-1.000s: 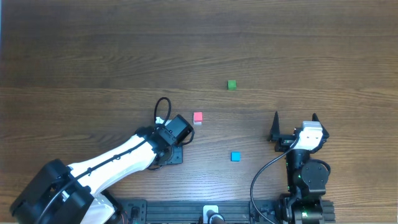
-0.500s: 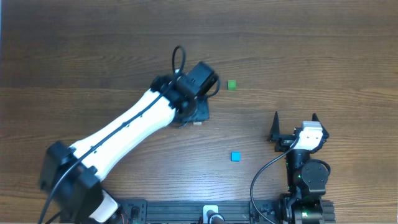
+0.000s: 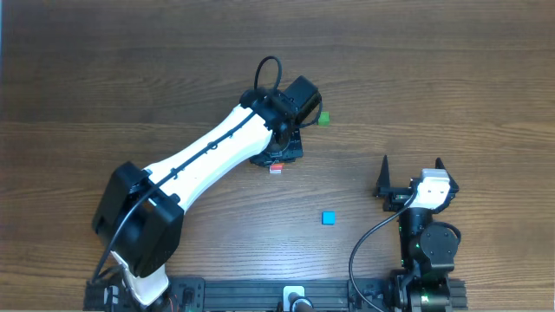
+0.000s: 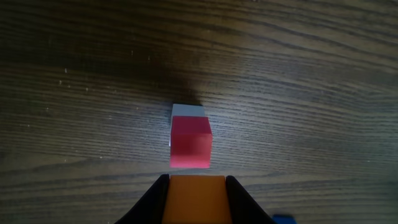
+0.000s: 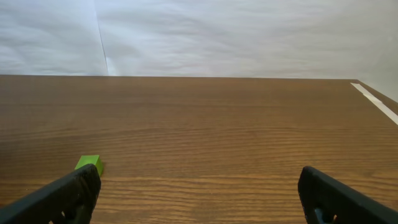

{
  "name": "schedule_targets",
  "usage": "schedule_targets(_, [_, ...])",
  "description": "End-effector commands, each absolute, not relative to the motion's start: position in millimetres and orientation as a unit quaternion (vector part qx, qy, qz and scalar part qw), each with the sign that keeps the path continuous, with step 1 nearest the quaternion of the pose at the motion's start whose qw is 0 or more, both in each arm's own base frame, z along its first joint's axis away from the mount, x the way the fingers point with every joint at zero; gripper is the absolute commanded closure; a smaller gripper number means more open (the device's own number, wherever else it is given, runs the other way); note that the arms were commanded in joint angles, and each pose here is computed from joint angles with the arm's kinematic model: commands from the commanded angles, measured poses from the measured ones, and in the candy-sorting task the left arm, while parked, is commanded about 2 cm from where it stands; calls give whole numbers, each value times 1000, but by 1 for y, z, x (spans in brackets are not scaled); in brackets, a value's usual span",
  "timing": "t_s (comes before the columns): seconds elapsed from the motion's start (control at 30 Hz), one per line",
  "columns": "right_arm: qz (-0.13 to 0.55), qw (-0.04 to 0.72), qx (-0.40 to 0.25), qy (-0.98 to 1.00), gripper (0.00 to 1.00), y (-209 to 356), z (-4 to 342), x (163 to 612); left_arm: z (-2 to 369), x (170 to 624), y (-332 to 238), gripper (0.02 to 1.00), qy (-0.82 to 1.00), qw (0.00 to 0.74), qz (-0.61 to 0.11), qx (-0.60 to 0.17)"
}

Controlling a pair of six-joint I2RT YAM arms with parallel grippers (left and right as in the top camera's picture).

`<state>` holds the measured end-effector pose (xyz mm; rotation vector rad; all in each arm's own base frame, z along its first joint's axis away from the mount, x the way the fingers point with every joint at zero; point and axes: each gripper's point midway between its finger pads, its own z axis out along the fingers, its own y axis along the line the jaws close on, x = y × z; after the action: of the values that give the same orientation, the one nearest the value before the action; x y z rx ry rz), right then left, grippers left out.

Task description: Stack Cubes

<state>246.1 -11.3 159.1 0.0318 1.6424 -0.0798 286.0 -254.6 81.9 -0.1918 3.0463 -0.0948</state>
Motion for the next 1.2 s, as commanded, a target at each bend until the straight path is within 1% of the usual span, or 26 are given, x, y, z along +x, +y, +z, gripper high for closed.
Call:
schedule_targets(0.03, [-35, 679, 13, 733, 9, -12, 157, 246, 67, 293, -250, 860, 996, 43, -6, -75])
schedule_targets(0.2, [-35, 679, 13, 733, 7, -12, 157, 246, 61, 295, -251, 860, 996, 43, -3, -75])
schedule_targets(1.2, [-35, 679, 13, 733, 7, -12, 157, 246, 54, 299, -251, 836, 996, 47, 3, -75])
